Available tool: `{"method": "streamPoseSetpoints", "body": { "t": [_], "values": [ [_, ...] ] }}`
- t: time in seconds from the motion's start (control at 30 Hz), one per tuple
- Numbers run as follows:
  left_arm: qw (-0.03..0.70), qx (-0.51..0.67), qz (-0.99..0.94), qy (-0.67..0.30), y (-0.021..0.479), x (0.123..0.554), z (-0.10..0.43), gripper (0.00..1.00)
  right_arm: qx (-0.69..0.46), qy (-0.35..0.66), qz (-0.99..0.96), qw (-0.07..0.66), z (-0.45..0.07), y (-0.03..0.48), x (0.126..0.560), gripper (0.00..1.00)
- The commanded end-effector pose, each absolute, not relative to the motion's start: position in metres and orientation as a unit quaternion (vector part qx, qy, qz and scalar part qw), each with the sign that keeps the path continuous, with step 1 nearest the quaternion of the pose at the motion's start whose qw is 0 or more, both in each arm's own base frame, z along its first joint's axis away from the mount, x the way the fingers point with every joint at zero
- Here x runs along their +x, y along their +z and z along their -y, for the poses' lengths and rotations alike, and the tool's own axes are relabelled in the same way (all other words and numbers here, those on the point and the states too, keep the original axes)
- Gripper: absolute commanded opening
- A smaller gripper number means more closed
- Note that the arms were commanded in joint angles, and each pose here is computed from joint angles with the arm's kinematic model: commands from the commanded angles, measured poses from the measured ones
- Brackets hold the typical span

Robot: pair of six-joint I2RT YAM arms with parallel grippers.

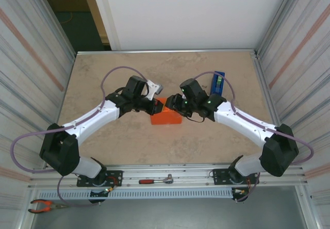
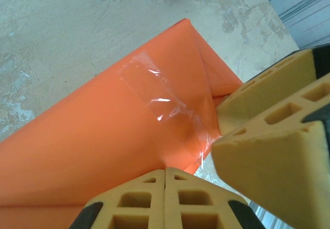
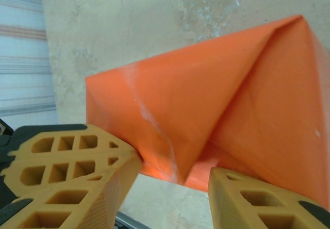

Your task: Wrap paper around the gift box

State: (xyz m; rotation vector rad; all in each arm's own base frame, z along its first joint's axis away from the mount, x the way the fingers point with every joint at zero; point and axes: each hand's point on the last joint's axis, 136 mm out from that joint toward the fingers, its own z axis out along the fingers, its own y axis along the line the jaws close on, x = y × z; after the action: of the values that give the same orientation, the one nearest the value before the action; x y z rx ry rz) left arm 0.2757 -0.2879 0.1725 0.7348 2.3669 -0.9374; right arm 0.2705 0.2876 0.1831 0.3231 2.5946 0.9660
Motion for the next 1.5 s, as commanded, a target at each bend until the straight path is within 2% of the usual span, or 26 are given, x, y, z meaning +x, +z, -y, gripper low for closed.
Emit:
{"method": "streamPoseSetpoints", "body": {
  "t": [0.0,0.37,0.7,0.93,1.03,1.3,1.47],
  "values": [
    [0.196,0.27,-0.888,-0.316,0.14,0.26,0.277,0.0,0.103,0.314,-0.927,0.178,-0.269,0.183,0.255,0.48],
    [0.197,0.27,-0.887,-0.317,0.141,0.259,0.277,0.0,0.12,0.319,-0.915,0.218,-0.244,0.21,0.257,0.47],
    [0.197,0.271,-0.888,-0.315,0.14,0.259,0.276,0.0,0.131,0.335,-0.896,0.261,-0.225,0.248,0.274,0.2],
    [0.197,0.271,-0.888,-0.314,0.139,0.259,0.276,0.0,0.145,0.333,-0.884,0.293,-0.199,0.272,0.278,0.18],
    [0.196,0.272,-0.888,-0.315,0.139,0.259,0.276,0.0,0.134,0.342,-0.885,0.286,-0.208,0.272,0.281,0.16],
    [0.196,0.272,-0.888,-0.314,0.138,0.259,0.275,0.0,0.085,0.383,-0.89,0.232,-0.273,0.246,0.294,0.06],
    [0.195,0.272,-0.888,-0.315,0.137,0.259,0.276,0.0,0.076,0.395,-0.891,0.21,-0.299,0.23,0.303,0.04]
  ]
}}
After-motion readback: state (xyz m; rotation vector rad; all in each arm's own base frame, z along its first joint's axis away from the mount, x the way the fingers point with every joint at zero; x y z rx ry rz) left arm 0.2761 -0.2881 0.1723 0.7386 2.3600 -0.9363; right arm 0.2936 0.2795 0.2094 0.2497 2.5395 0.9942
